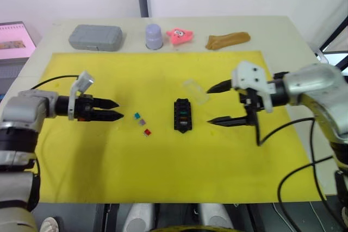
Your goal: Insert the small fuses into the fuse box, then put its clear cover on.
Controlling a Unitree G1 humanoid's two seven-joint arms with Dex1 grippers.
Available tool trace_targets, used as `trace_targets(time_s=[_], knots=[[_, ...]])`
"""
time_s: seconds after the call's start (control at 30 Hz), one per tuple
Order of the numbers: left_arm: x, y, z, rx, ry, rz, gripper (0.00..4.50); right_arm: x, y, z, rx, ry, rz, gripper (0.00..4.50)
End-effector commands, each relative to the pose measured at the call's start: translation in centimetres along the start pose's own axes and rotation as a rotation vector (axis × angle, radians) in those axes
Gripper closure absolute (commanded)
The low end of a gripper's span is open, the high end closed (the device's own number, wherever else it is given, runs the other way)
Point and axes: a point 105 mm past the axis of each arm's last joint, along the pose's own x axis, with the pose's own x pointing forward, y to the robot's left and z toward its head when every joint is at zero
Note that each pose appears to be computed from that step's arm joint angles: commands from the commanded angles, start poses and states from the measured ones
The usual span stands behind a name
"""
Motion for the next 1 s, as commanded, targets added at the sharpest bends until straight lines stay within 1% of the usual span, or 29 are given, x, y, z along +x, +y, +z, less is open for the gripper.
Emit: trace_targets(time_s=[0.03, 0.07, 0.13, 0.17, 0.27, 0.43, 0.6, 0.8, 1.0], knots=[[-0.2, 0.6, -0.1, -0.084, 0.008, -0.006, 0.51, 0.9, 0.2, 1.8, -0.055, -0.023, 0.005, 0.00], [-0.2, 0.8, 0.0, -0.109, 0.003, -0.008, 0.77, 1.2, 0.2, 2.0, -0.057, -0.030, 0.009, 0.00], [0.1, 1.2, -0.1, -0.174, -0.003, -0.029, 1.76, 1.7, 0.5, 2.6, -0.068, -0.045, 0.024, 0.00], [0.3, 1.4, -0.4, -0.207, 0.004, -0.033, 2.10, 2.0, 0.6, 2.8, -0.070, -0.049, 0.033, 0.00], [0.8, 1.9, -0.7, -0.275, 0.013, -0.032, 2.10, 2.4, 1.0, 3.2, -0.071, -0.057, 0.052, 0.00], [1.9, 2.4, -0.8, -0.302, 0.031, -0.035, 2.10, 3.0, 1.2, 3.4, -0.045, -0.053, 0.055, 0.00], [2.7, 2.5, -0.7, -0.309, 0.045, -0.044, 2.10, 3.2, 1.4, 3.5, -0.040, -0.053, 0.047, 0.00], [3.9, 1.9, -1.3, -0.295, 0.118, -0.083, 2.10, 3.2, 1.4, 3.3, -0.030, -0.045, 0.034, 0.00], [4.6, 1.6, -1.1, -0.287, 0.135, -0.106, 2.10, 3.2, 1.5, 3.3, -0.021, -0.041, 0.028, 0.00]])
